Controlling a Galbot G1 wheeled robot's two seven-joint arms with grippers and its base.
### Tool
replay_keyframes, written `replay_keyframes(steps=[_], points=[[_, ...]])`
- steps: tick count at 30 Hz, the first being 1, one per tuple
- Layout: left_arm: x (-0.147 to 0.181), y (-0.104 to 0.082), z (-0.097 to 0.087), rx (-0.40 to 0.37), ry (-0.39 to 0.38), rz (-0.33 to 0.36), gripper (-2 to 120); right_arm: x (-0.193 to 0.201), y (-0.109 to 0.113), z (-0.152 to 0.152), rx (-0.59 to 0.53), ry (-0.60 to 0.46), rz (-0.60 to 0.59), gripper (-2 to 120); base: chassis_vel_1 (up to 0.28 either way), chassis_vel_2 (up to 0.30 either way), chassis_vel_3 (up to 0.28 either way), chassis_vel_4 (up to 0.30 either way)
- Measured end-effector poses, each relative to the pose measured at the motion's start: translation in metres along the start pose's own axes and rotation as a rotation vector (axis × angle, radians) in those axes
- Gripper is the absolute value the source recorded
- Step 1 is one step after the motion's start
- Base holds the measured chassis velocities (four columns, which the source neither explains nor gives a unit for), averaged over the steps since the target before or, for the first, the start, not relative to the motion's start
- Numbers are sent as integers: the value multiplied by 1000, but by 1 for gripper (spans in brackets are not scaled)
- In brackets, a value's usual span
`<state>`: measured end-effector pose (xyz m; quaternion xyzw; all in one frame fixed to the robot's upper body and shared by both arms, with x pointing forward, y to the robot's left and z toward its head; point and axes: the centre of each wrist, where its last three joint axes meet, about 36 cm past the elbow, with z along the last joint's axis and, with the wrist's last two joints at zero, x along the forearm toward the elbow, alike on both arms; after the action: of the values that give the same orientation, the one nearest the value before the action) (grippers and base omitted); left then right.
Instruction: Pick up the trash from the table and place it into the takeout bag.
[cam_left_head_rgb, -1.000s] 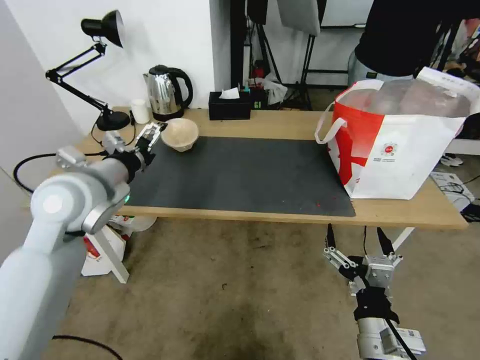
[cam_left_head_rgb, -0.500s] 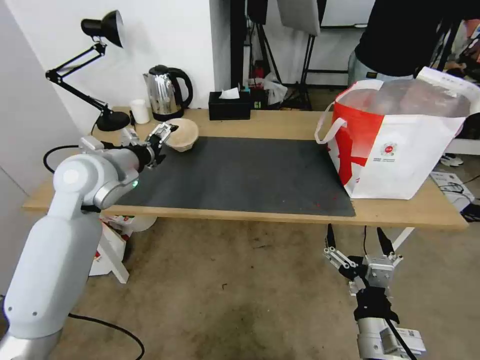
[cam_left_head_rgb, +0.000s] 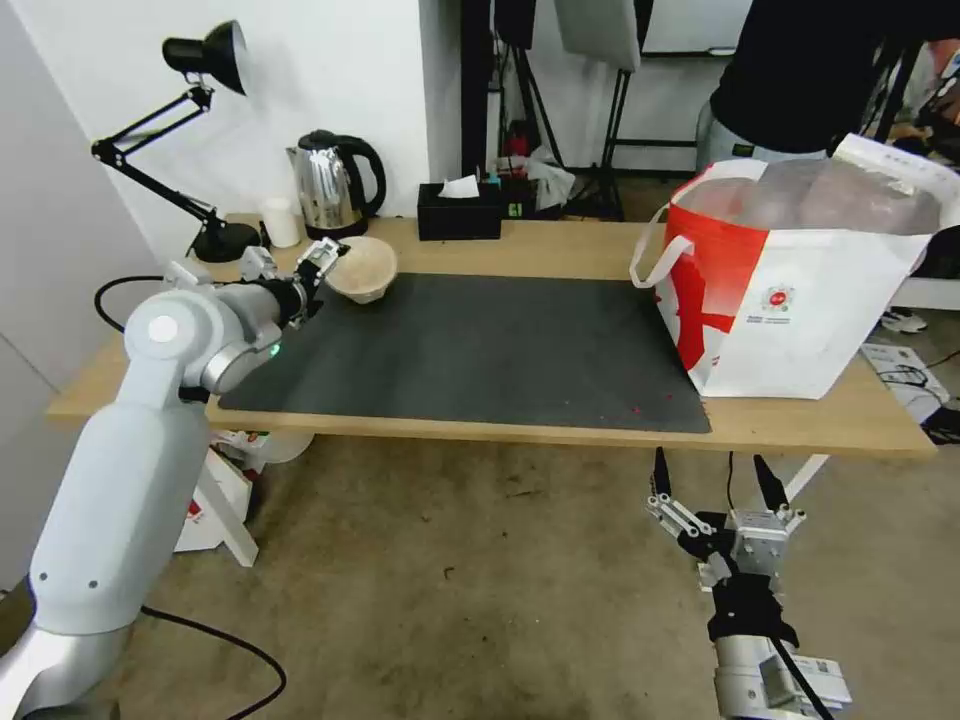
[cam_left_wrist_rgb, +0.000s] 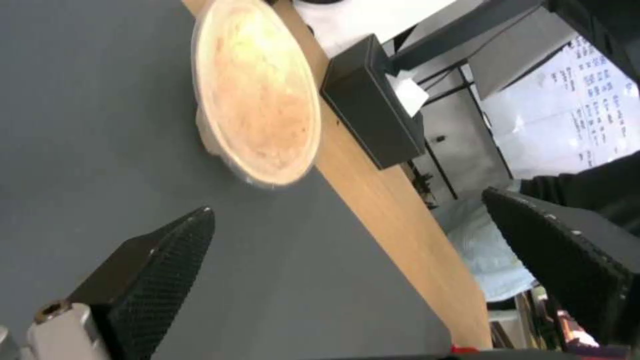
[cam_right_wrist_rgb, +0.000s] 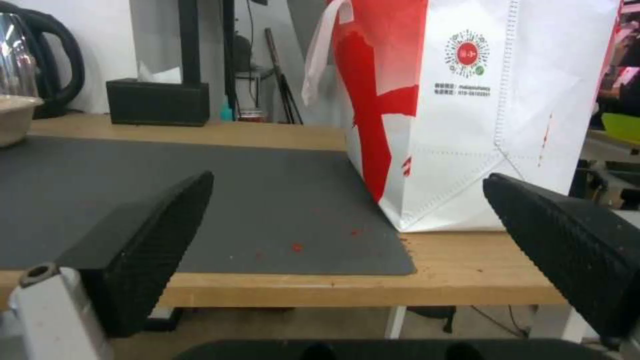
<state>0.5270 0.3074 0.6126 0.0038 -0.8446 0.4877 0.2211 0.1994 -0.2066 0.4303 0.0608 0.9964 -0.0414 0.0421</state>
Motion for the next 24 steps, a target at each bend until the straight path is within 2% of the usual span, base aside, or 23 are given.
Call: replay_keyframes(steps=[5,17,24], points=[[-9,-4,-4,-8,-13,-11,100,0,0,0,0,0,0,100,0,0,0,0],[-32,5,-20,-34,-64,-83,100,0,0,0,0,0,0,100,0,0,0,0],[-43,6,-27,-31,-69,-95,100,0,0,0,0,0,0,100,0,0,0,0]])
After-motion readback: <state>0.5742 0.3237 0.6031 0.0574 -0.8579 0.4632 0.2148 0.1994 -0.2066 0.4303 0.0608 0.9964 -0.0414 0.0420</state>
